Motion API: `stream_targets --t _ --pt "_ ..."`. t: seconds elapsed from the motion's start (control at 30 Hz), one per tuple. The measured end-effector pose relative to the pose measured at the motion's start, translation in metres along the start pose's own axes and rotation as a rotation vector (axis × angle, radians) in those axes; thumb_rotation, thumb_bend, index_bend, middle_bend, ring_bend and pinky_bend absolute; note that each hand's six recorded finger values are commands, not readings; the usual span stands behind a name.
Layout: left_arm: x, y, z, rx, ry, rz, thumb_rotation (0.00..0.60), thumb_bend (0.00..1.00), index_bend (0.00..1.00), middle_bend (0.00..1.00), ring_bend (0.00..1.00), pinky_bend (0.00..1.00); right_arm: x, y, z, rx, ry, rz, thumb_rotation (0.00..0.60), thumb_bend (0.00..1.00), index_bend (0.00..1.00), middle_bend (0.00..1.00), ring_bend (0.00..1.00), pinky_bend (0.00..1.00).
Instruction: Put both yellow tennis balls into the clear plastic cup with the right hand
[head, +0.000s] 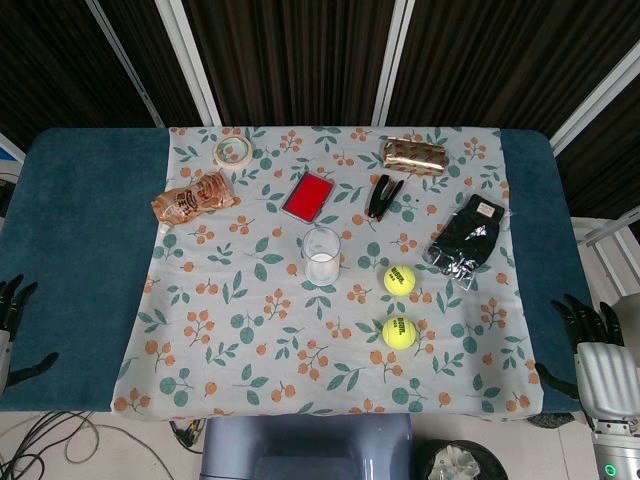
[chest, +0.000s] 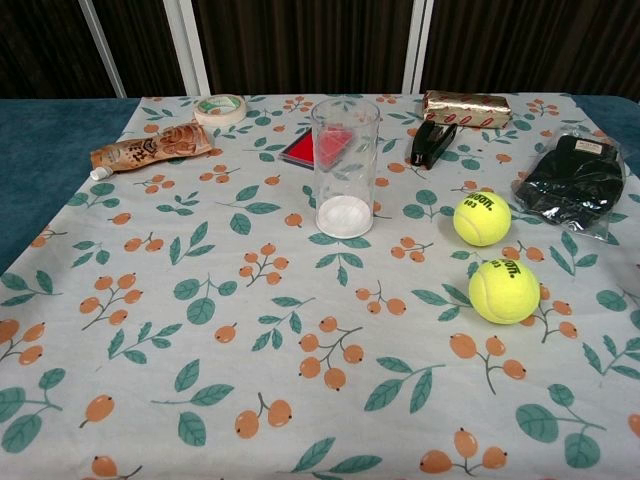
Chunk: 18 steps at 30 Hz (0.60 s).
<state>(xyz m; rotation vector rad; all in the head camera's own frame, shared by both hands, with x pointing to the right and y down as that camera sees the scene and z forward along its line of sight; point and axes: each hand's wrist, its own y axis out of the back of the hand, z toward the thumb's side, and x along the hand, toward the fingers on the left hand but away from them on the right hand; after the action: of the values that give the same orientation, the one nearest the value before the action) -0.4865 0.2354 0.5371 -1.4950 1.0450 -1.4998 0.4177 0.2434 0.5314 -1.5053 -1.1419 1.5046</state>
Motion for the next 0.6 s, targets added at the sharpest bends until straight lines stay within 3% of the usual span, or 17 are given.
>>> stream_targets --t 0.6 --pt "-0.0048 0.0049 0.0009 -0.005 0.012 0.016 0.600 0.04 0.09 0.00 0.00 0.00 0.0028 -0.0001 0.0020 -0.052 0.008 0.033 0.600 0.23 0.16 0.11 0.12 0.00"
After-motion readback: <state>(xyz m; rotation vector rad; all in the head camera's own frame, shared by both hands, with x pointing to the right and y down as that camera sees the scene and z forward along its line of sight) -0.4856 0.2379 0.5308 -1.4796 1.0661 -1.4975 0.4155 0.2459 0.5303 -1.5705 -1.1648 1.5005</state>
